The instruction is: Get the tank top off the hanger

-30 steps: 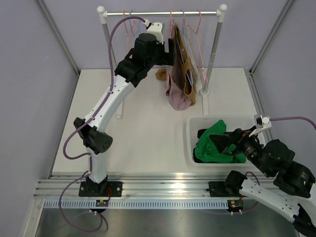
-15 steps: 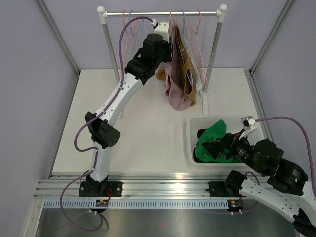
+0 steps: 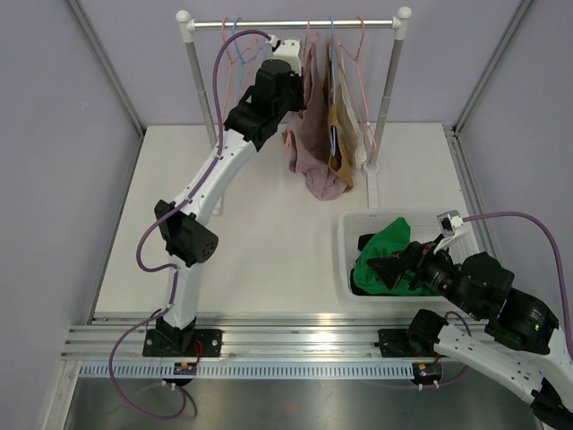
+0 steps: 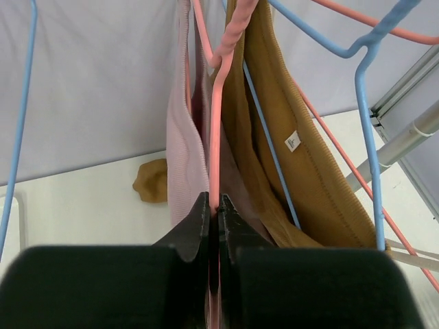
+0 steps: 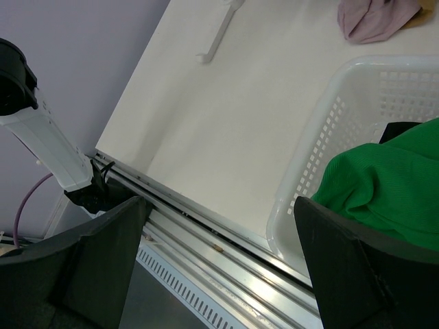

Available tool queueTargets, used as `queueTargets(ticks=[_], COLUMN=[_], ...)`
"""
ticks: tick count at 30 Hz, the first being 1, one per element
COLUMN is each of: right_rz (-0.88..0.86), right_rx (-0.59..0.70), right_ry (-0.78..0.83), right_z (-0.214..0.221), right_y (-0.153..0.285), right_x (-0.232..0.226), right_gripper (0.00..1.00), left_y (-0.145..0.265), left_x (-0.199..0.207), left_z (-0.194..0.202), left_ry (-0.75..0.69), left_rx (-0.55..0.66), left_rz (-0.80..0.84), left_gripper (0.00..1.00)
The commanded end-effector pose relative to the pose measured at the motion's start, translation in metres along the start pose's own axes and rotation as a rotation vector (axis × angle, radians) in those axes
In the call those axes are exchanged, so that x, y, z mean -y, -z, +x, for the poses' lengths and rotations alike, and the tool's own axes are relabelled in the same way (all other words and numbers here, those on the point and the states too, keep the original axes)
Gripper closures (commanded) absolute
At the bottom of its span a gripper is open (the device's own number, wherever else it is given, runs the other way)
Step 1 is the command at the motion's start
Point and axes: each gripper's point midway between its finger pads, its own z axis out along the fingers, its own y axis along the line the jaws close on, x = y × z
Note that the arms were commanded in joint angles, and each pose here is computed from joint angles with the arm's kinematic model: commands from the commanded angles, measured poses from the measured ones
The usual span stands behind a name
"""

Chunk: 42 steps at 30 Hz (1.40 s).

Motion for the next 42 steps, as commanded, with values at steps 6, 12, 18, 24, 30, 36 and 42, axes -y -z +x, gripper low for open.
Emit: queueTargets(ticks=[6, 12, 18, 24, 30, 36, 42], right_rz=[-0.019, -0.018, -0.028, -0.039, -0.048, -0.111, -0.327], right_rx=[0.022, 0.042, 0.047, 0.089, 0.147, 0.144, 0.104], right_ry=[0.007, 0.005, 0.026, 0.044, 0.061, 0.076, 0.055], right_z=[-0.008, -0.013, -0.020, -0.039, -0.060, -0.069, -0.065], right_y=[0.005, 0.010, 0.016, 0.032, 0.032, 0.009, -0.031], right_x=[-0.004, -0.004, -0.009, -0.014, -0.024, -0.049, -0.102], right_gripper=[0.04, 0.04, 0.03, 0.02, 0.01, 0.01, 0.00], left_y=[0.060, 0.105, 0.139, 0.173, 0.254, 0.329, 0.377], left_x=[-0.007, -0.008, -0.016, -0.012, 0.009, 0.009, -0.012], left_z=[-0.089, -0.118, -0.104, -0.067, -0.032, 0.030, 0.083], left_ry=[0.081, 0.092, 0.133, 0.170, 0.214, 0.248, 0.265], left_rx=[0.209, 0.250, 0.201, 0.120, 0.131, 0.068, 0.029], left_rz=[-0.042, -0.020, -0.030, 0.001, 0.126, 0.237, 0.314], left_gripper=[1.00, 1.00, 1.00, 1.00, 1.00, 1.00, 1.00])
